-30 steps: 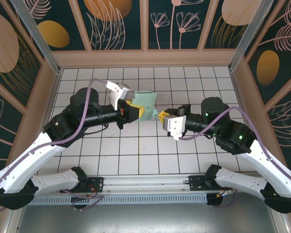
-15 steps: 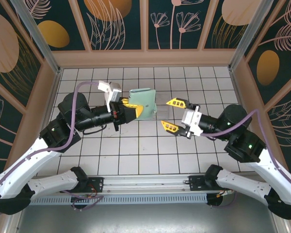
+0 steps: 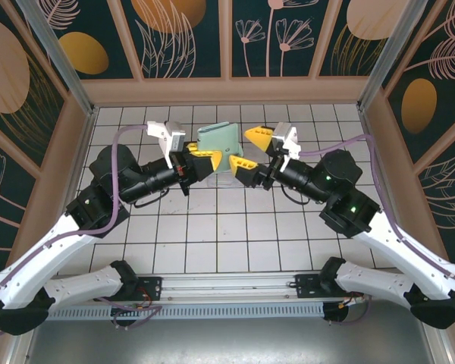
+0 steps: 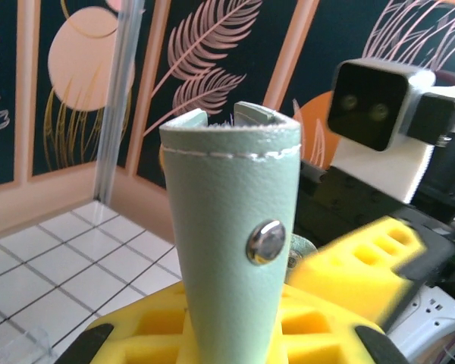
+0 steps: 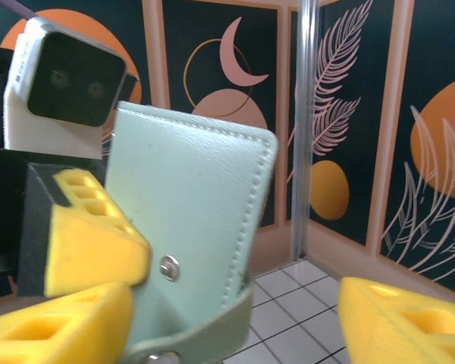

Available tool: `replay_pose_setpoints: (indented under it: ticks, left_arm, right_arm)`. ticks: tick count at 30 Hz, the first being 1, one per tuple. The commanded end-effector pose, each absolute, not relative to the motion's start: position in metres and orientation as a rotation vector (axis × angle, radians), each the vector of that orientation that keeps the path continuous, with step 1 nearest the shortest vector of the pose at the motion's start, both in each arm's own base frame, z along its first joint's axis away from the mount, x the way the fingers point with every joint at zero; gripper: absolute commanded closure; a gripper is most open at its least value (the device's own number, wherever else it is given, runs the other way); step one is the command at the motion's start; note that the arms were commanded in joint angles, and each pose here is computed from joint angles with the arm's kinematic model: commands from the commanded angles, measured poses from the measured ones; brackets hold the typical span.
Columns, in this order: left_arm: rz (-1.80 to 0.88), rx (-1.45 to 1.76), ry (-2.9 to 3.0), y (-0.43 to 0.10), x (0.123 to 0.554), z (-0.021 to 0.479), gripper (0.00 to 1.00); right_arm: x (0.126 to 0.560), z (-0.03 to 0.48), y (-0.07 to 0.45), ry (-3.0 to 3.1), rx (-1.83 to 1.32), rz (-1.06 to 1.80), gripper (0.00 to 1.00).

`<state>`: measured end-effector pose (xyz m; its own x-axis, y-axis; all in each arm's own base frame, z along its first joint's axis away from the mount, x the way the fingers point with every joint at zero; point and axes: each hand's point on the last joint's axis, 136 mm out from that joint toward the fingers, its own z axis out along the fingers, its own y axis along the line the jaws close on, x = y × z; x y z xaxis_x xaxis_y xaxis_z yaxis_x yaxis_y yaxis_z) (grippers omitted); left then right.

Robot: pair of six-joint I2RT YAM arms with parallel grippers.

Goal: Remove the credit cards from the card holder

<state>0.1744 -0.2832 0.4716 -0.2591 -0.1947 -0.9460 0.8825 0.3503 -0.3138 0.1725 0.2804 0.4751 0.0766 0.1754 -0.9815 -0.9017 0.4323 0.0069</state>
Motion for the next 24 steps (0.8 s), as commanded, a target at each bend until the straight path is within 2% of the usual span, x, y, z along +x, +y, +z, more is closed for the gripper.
replay_pose_setpoints:
  ticks: [1,4,9,13,24]
  left_arm:
    - [-1.285,0.709,1.237,-0.273,0.145,0.512,1.00]
    - [-1.372,0.812,1.156,-0.277,0.122,0.519,1.00]
    - [-1.503,0.994,1.026,-0.282,0.088,0.527,1.00]
    - [-1.581,1.115,0.883,-0.278,0.061,0.537,1.00]
    - [-1.615,1.319,0.704,-0.266,0.026,0.546,1.00]
  right_arm:
    - [0.157,0.506,0.263,1.114,-0.704,0.985,0.43]
    - [0.132,0.514,0.262,1.011,-0.801,1.026,0.51]
    - [0.089,0.528,0.261,0.828,-0.966,1.120,0.57]
    - [0.071,0.537,0.261,0.753,-1.030,1.170,0.62]
    - [0.025,0.550,0.256,0.527,-1.196,1.272,0.60]
